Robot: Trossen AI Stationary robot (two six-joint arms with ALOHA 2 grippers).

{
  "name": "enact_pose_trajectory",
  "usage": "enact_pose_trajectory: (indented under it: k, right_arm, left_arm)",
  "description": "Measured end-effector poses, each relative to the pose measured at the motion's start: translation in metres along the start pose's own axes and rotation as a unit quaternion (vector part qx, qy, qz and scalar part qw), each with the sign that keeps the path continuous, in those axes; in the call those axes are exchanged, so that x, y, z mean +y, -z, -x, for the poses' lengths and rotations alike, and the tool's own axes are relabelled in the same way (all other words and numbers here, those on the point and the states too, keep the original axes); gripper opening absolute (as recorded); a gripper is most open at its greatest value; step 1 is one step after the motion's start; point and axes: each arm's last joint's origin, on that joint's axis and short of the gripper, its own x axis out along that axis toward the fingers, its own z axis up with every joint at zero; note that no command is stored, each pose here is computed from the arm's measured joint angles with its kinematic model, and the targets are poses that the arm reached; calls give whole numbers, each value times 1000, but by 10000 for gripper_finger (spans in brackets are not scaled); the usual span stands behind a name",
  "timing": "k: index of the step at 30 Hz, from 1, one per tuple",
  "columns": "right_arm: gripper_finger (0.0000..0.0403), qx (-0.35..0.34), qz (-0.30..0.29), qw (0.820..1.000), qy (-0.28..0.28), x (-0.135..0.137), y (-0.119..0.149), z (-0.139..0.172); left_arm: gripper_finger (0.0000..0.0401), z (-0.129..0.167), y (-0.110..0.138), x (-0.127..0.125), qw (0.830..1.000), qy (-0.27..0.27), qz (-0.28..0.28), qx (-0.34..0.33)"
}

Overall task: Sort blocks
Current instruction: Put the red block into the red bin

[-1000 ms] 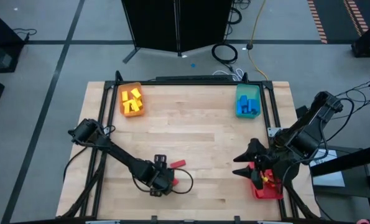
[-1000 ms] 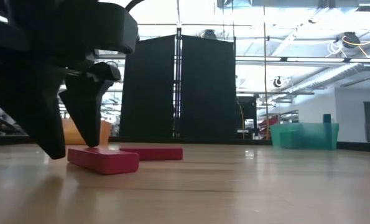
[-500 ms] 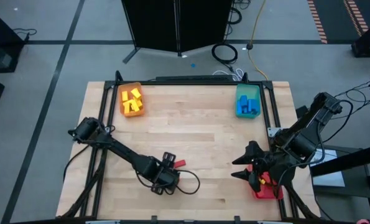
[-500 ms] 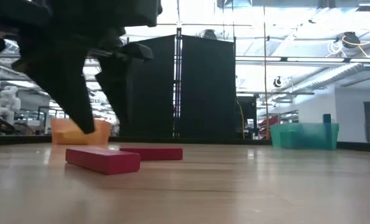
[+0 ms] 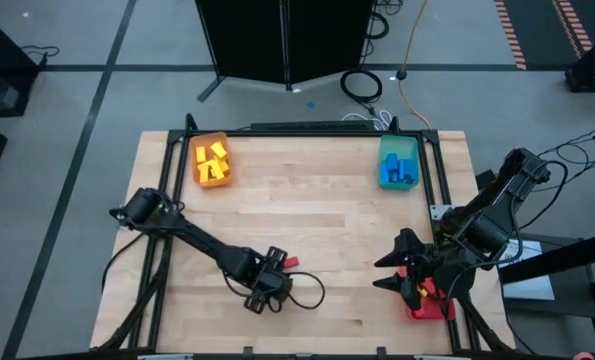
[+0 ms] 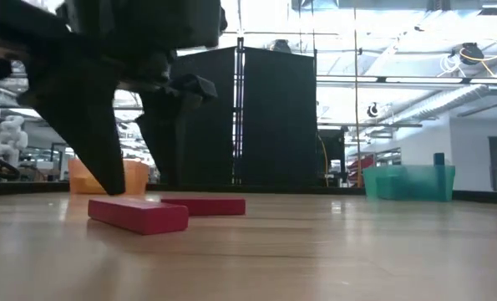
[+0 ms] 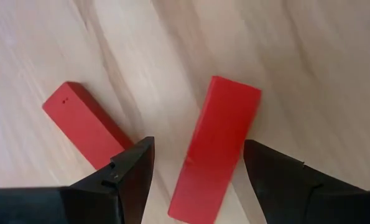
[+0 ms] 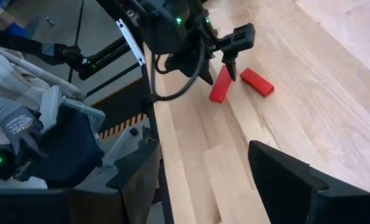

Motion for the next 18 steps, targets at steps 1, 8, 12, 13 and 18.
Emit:
enact_pose_trajectory:
  k: [1, 8, 12, 13, 18]
  right_arm:
    - [233, 0, 0, 1000, 0, 0, 0, 0]
    - [233, 9, 0, 1000, -4, 0, 1, 0]
    - [233, 10, -3, 1000, -5, 0, 1, 0]
    - [233, 10, -4, 1000, -5, 0, 1, 0]
    - [233, 10, -7, 1000, -6, 0, 1, 0]
  left_arm:
    - [244, -2, 0, 0, 1000, 0, 0, 3]
    - [244, -20, 3, -6, 999, 35, -4, 25]
    - [244, -27, 3, -9, 999, 33, -8, 28]
    - [244, -28, 3, -9, 999, 30, -9, 30]
    - [214, -32, 4, -9, 999, 28, 6, 37]
